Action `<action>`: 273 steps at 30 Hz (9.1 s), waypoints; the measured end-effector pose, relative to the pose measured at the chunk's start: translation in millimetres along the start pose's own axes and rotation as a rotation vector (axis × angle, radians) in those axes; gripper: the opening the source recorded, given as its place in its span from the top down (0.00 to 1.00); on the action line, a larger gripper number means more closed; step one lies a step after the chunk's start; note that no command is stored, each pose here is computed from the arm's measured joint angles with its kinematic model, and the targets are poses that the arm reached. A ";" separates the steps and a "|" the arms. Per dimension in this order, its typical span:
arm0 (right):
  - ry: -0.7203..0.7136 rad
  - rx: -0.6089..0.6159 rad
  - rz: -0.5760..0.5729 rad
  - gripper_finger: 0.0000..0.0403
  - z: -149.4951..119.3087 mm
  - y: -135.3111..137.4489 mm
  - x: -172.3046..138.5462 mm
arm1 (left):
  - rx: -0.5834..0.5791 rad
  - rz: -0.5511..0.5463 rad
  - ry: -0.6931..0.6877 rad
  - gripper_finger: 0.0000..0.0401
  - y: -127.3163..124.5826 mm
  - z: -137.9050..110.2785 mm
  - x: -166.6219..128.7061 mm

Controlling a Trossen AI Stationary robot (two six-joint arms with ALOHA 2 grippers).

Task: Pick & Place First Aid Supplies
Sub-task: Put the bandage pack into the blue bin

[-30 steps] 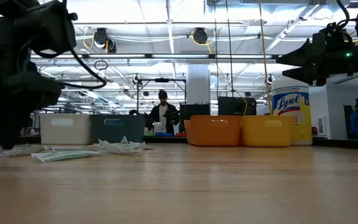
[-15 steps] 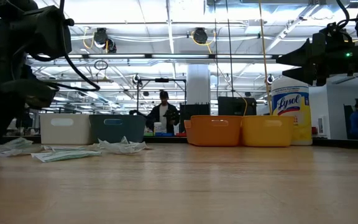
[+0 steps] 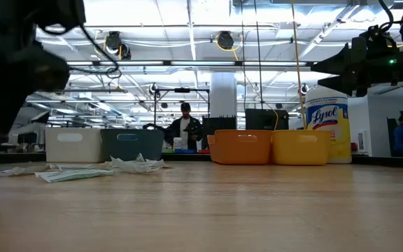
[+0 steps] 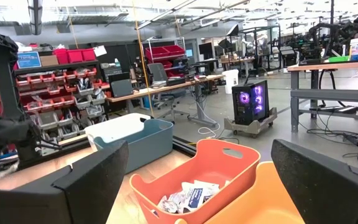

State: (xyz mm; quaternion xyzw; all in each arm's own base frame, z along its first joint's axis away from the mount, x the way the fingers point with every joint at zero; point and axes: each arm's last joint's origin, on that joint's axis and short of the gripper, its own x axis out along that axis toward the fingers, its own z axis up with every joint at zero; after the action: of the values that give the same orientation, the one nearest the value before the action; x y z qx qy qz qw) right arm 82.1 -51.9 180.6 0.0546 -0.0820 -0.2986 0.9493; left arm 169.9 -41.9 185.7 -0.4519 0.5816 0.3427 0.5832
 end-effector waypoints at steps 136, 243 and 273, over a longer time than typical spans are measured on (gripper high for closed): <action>0.000 0.000 0.000 0.03 0.0 0.0 0.0 | -0.217 0.022 -0.061 0.41 -58.8 -4.8 -20.2; 0.000 0.000 0.000 0.03 0.0 0.0 0.0 | -0.138 0.147 0.046 0.97 9.9 295.9 -42.7; 0.000 0.000 0.000 0.03 0.0 0.0 0.0 | -0.160 0.059 -0.095 0.33 -9.7 257.9 -95.3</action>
State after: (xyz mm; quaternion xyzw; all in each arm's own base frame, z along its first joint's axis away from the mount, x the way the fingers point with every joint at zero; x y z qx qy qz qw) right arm 82.1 -51.9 180.5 0.0548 -0.0818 -0.2986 0.9493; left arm 265.6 205.4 259.2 -0.4630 0.5372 0.4259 0.5618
